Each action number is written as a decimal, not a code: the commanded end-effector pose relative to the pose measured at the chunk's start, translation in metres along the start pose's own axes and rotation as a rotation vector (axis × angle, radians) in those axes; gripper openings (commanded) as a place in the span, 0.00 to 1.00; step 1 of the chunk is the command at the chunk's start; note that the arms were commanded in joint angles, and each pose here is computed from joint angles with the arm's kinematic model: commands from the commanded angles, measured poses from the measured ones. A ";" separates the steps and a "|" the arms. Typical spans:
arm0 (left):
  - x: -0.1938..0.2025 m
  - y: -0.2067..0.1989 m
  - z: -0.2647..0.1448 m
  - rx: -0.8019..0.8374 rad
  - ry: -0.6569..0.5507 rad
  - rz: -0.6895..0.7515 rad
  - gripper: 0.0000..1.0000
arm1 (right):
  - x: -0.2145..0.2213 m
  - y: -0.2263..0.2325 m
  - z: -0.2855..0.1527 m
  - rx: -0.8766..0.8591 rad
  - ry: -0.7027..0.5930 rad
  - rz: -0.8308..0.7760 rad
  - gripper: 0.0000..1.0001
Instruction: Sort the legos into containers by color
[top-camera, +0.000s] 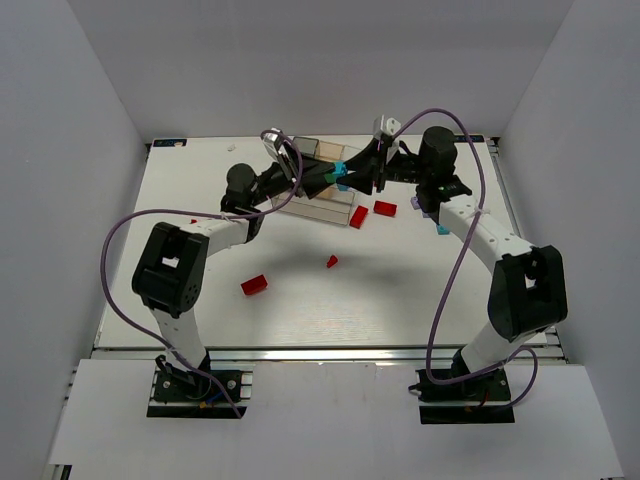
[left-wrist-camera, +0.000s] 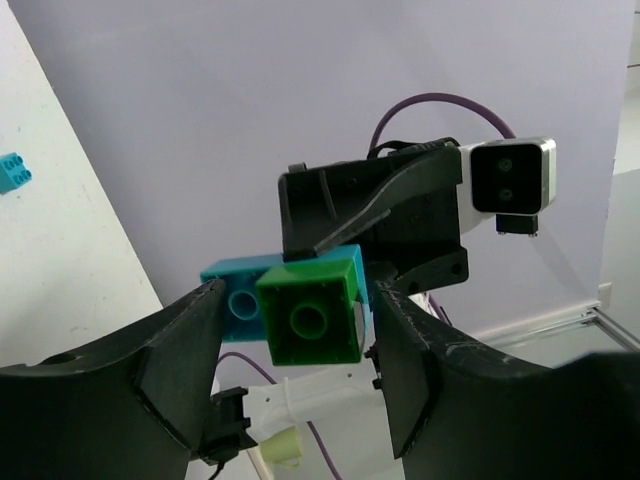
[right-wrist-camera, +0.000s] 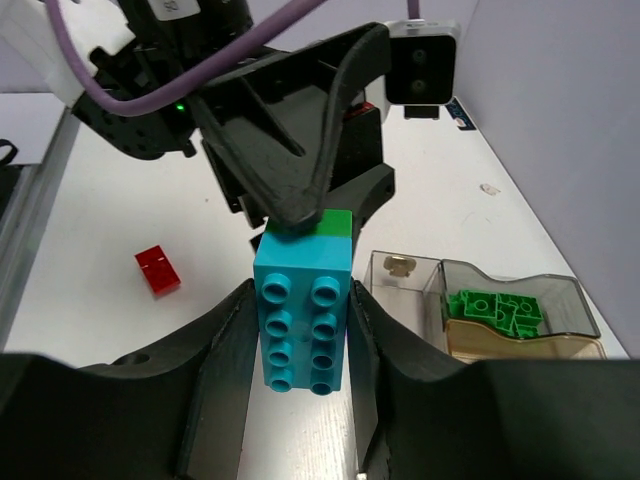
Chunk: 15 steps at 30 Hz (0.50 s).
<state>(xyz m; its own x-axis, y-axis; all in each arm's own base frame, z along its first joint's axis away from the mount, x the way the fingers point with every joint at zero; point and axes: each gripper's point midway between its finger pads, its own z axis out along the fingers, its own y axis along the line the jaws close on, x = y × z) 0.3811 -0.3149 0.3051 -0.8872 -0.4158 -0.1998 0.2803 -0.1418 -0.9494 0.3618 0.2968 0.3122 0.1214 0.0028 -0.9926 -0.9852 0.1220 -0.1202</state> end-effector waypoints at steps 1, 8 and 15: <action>0.007 -0.022 0.004 0.067 0.036 0.026 0.70 | -0.003 -0.015 0.003 0.052 -0.007 -0.062 0.00; 0.006 -0.019 0.003 0.075 0.034 0.011 0.53 | 0.004 -0.022 0.003 0.079 0.016 -0.068 0.00; 0.003 -0.014 0.006 0.077 0.028 -0.001 0.30 | 0.007 -0.016 0.001 0.063 0.023 -0.076 0.00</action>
<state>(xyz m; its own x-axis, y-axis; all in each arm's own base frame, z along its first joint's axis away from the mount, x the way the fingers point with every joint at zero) 0.3828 -0.3183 0.2968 -0.9070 -0.3976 -0.1389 0.2248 -0.1780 -0.9580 0.3786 0.2955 0.2980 0.1505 -0.0351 -0.9880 -0.9720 0.1774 -0.1544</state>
